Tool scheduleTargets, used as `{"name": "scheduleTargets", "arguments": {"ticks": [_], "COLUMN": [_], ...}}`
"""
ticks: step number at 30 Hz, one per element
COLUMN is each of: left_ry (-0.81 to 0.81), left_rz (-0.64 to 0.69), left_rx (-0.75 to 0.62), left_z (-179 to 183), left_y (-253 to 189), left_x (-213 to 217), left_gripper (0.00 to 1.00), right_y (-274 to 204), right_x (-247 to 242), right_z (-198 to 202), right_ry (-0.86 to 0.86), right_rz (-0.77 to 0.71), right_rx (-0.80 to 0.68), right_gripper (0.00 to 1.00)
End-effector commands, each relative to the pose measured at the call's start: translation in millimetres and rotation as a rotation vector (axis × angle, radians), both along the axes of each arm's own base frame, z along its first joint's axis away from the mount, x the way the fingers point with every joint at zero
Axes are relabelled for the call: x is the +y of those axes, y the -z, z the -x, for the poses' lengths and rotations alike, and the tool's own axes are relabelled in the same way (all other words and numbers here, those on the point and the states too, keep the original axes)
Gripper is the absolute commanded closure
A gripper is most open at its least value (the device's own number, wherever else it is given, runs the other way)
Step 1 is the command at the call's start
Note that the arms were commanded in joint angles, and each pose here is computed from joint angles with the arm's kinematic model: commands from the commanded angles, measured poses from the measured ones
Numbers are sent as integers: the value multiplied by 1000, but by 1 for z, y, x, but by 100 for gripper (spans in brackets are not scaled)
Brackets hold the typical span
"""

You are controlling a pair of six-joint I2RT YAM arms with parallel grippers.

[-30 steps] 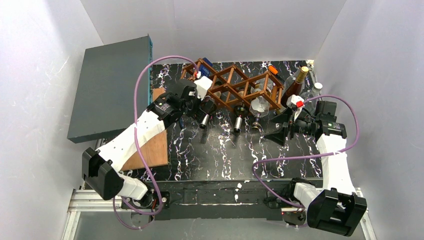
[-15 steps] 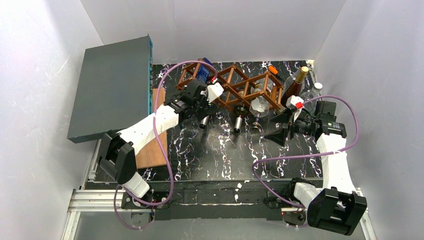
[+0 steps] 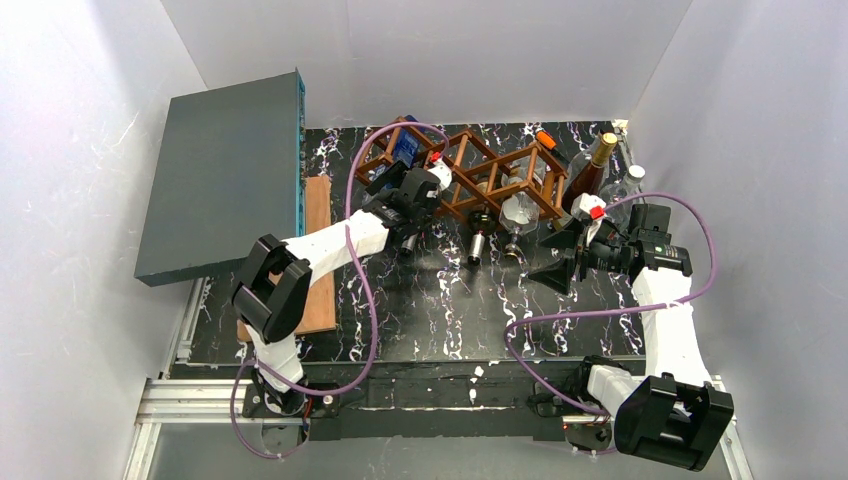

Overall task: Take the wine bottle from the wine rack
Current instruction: Pick up the wine bottle from the wine rack.

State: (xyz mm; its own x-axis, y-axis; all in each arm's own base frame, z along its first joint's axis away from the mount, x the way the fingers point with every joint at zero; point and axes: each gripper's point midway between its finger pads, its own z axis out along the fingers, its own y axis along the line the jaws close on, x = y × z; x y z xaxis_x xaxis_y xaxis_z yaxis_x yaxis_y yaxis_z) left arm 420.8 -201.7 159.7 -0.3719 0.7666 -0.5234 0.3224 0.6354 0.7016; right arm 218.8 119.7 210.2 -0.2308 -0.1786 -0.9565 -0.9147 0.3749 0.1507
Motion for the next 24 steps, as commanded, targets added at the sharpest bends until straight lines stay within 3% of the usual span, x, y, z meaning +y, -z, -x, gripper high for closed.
{"name": "scheduleTargets", "arguments": {"ticks": [1, 8, 17, 24], "left_ry": [-63, -69, -63, -63], "left_rz": [15, 8, 33, 54], "left_rx": [-97, -92, -77, -67], "left_z": [-12, -14, -11, -7], "left_y": [-11, -3, 3, 5], "left_x": [1, 0, 2, 6], "left_gripper": [17, 17, 26, 23], "right_y": [0, 0, 0, 0], "right_x": [1, 1, 0, 0], "right_z": [2, 2, 2, 2], "right_ry": [-6, -6, -5, -4], "right_rz": [-8, -8, -5, -4], "right_rx": [-4, -4, -6, -9], "right_gripper": [2, 2, 2, 2]}}
